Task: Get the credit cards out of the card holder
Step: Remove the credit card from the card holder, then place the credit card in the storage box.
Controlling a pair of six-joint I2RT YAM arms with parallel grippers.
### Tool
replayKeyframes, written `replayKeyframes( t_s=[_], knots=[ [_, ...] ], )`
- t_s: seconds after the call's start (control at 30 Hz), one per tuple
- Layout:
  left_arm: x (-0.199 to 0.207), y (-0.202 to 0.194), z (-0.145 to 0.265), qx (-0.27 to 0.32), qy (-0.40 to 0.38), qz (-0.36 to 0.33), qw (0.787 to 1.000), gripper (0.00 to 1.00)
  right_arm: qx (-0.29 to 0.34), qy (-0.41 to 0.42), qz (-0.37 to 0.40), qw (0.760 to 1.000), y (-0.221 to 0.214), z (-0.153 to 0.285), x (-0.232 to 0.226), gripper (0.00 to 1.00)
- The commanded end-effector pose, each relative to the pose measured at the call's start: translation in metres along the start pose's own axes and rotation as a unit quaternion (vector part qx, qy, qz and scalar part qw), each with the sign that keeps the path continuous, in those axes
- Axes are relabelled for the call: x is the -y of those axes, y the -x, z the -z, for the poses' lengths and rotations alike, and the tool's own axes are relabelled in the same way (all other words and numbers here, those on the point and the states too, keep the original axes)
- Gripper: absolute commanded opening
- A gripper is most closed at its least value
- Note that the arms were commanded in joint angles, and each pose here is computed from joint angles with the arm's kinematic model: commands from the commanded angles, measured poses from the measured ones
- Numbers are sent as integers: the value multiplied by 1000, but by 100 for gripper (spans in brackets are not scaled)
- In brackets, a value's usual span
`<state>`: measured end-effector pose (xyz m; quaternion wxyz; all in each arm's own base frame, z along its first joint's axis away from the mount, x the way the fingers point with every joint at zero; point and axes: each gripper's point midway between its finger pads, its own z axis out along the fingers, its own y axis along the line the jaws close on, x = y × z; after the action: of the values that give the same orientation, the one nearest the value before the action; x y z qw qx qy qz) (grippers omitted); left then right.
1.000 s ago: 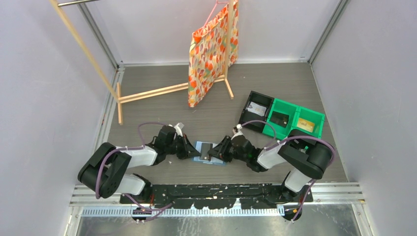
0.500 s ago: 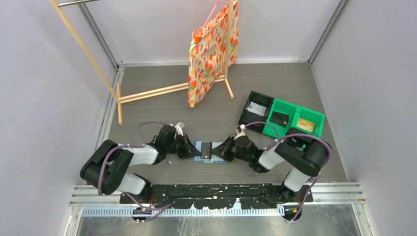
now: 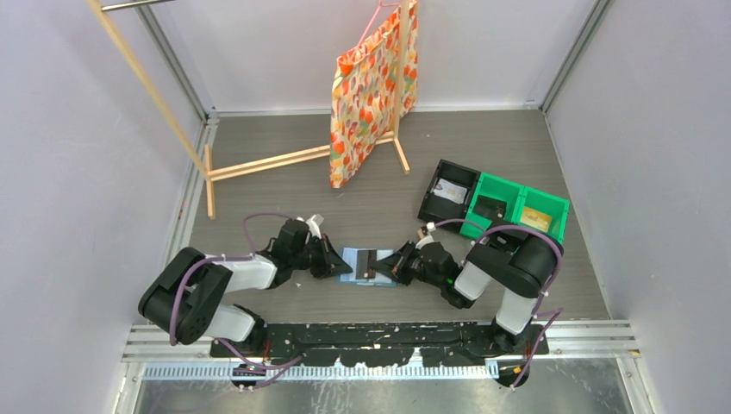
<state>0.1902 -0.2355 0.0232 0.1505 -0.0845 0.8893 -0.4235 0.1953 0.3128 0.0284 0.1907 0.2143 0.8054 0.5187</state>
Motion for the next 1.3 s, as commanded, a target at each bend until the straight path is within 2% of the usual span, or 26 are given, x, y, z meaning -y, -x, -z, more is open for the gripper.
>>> replayKeyframes(
  t_s=[0.0, 0.4, 0.57, 0.7, 0.8, 0.9, 1.1, 1.27],
  knots=[
    [-27, -4, 3, 4, 55, 1, 998, 1, 20, 11, 3, 1000, 10, 8, -3, 1],
    [-27, 0, 12, 17, 52, 8, 998, 1, 21, -20, 23, 999, 15, 30, 12, 1],
    [-16, 3, 16, 17, 42, -5, 999, 1, 17, -25, 76, 997, 17, 47, -13, 1],
    [-17, 3, 17, 17, 44, -10, 999, 0, 41, -36, 159, 986, 32, 73, -48, 1],
    [-17, 3, 17, 16, 46, -12, 999, 1, 99, -87, 210, 969, 59, 105, -63, 1],
    [-16, 3, 17, 15, 43, -13, 999, 1, 168, -142, 223, 950, 90, 144, -70, 1],
    [-12, 6, 15, 14, 39, -14, 999, 1, 332, -249, 185, 891, 152, 225, -68, 1],
    [-12, 5, 13, 8, 36, -14, 999, 0, 396, -274, 158, 862, 180, 244, -72, 1]
  ],
)
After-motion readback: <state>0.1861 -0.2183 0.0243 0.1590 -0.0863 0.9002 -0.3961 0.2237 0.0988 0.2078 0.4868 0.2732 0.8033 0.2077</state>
